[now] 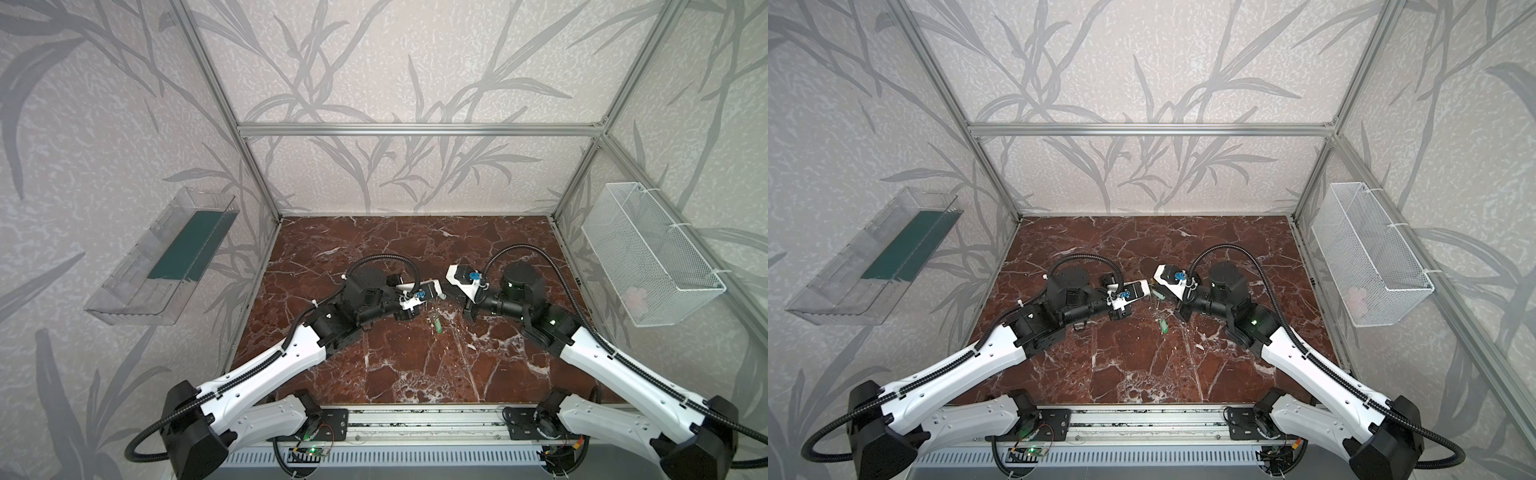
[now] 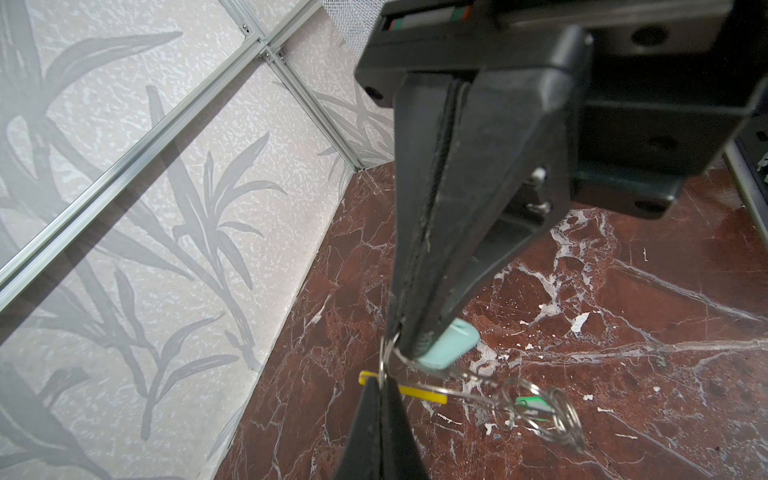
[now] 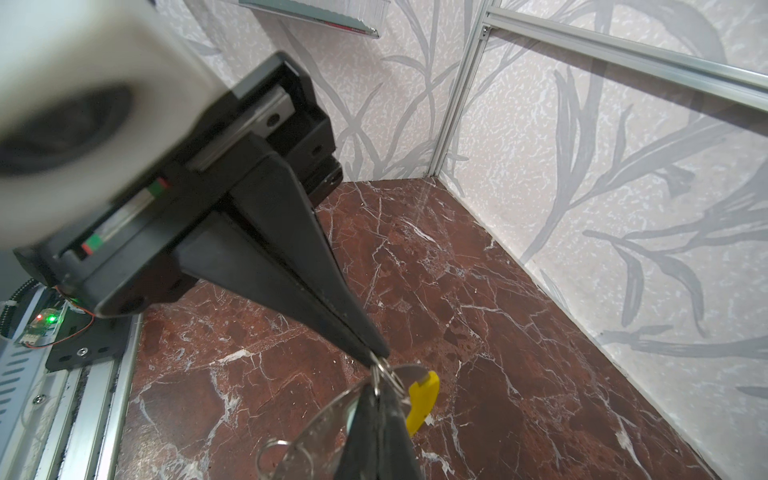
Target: Put the keys on the keyring
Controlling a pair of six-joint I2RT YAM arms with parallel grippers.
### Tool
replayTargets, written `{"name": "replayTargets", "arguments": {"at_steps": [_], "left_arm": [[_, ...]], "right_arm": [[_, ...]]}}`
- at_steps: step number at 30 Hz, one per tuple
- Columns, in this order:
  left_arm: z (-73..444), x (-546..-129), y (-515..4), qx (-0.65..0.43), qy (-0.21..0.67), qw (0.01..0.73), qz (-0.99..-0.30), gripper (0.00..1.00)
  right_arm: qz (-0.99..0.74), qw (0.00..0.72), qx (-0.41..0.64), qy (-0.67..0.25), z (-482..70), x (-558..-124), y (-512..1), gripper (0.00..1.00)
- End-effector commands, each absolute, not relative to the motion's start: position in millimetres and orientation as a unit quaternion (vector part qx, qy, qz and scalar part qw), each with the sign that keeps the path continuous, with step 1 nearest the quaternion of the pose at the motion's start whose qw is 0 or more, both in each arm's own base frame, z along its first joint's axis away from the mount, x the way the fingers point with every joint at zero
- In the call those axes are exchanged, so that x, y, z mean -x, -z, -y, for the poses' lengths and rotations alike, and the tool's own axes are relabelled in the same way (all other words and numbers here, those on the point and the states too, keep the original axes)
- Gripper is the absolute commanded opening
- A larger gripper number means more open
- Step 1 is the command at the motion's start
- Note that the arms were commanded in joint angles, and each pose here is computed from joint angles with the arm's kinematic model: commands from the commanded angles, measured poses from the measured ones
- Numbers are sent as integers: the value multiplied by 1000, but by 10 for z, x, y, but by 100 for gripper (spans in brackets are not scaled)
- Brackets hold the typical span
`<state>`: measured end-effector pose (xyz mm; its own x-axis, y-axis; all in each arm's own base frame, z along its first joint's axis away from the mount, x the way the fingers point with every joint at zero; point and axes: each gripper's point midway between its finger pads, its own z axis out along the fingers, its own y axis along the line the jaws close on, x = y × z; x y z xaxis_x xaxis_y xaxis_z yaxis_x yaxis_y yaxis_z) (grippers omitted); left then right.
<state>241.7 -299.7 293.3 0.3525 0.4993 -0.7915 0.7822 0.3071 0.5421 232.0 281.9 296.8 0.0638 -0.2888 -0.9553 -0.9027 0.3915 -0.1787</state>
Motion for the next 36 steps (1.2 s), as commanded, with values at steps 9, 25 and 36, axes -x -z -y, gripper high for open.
{"name": "replayTargets", "arguments": {"at_steps": [9,25,36], "left_arm": [[3048,-2357,-3080,-582,130,592,-541,0],[3023,-2284,-3111,-588,131,601,-525,0],[2971,-2178,-3245,-555,249,601,-519,0]], "right_arm": [[-645,575,421,-275,-2819,-2452,-3062,0],[-695,555,377,-259,-2754,-2606,-2903,0],[-669,541,400,-316,-2698,-2417,-2727,5]]}}
